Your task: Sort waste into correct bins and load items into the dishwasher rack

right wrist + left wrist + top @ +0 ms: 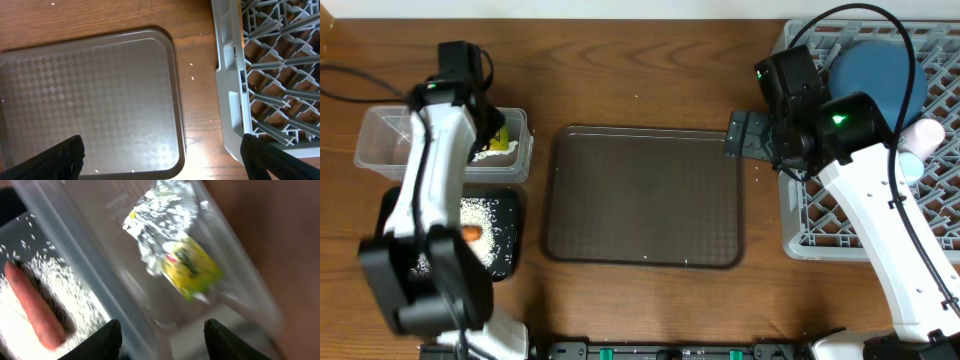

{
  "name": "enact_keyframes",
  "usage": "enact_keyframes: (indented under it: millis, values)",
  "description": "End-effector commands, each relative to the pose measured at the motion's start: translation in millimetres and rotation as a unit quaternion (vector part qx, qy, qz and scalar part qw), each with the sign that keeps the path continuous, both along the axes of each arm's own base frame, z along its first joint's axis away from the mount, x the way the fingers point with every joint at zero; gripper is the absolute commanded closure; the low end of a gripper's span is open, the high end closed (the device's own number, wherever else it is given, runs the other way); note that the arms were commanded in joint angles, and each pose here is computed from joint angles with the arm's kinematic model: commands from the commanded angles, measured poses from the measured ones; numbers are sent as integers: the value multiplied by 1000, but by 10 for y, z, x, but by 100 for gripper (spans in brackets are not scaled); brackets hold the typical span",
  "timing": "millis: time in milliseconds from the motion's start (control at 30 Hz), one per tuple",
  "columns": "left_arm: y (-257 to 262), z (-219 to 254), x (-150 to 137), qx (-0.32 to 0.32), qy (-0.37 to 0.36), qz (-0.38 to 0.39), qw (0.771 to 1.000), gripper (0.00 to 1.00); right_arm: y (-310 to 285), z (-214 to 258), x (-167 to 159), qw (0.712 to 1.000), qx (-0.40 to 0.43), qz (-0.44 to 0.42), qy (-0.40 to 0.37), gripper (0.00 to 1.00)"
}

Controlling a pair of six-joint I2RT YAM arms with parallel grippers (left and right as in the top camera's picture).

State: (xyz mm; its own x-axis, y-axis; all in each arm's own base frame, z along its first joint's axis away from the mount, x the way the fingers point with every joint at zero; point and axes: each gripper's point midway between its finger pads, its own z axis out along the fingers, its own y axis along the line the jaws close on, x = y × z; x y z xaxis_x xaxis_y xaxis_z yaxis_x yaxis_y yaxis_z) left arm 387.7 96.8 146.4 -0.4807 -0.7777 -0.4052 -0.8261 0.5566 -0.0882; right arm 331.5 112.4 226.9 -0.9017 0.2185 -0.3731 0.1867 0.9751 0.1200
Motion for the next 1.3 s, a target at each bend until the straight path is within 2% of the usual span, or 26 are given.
enact_keyframes:
  millis: [0, 100, 233, 267, 300, 333, 433, 1267]
  values:
    - [-275, 381, -133, -78, -53, 6, 996, 44, -21, -26, 9, 1000, -5, -9, 2, 1]
    - [-391, 486, -387, -104, -37, 4, 994, 43, -21, -26, 9, 1000, -5, -9, 2, 1]
    - [-485, 437, -856, -124, 42, 18, 991, 41, -20, -26, 9, 1000, -5, -9, 2, 1]
    - [-498, 416, -955, -126, 63, 20, 990, 35, -21, -26, 9, 1000, -5, -9, 2, 1]
    - [-507, 396, -1061, -127, 85, 23, 988, 24, -21, -26, 9, 1000, -5, -9, 2, 1]
    - [-518, 387, -1142, -129, 101, 25, 986, 4, -21, -26, 9, 1000, -5, -9, 2, 1]
    - [-537, 377, -1277, -132, 129, 28, 982, 1, -21, -26, 9, 1000, -5, -9, 2, 1]
    - [-525, 366, -1263, -127, 132, 11, 983, 0, -21, -26, 9, 1000, -5, -9, 2, 1]
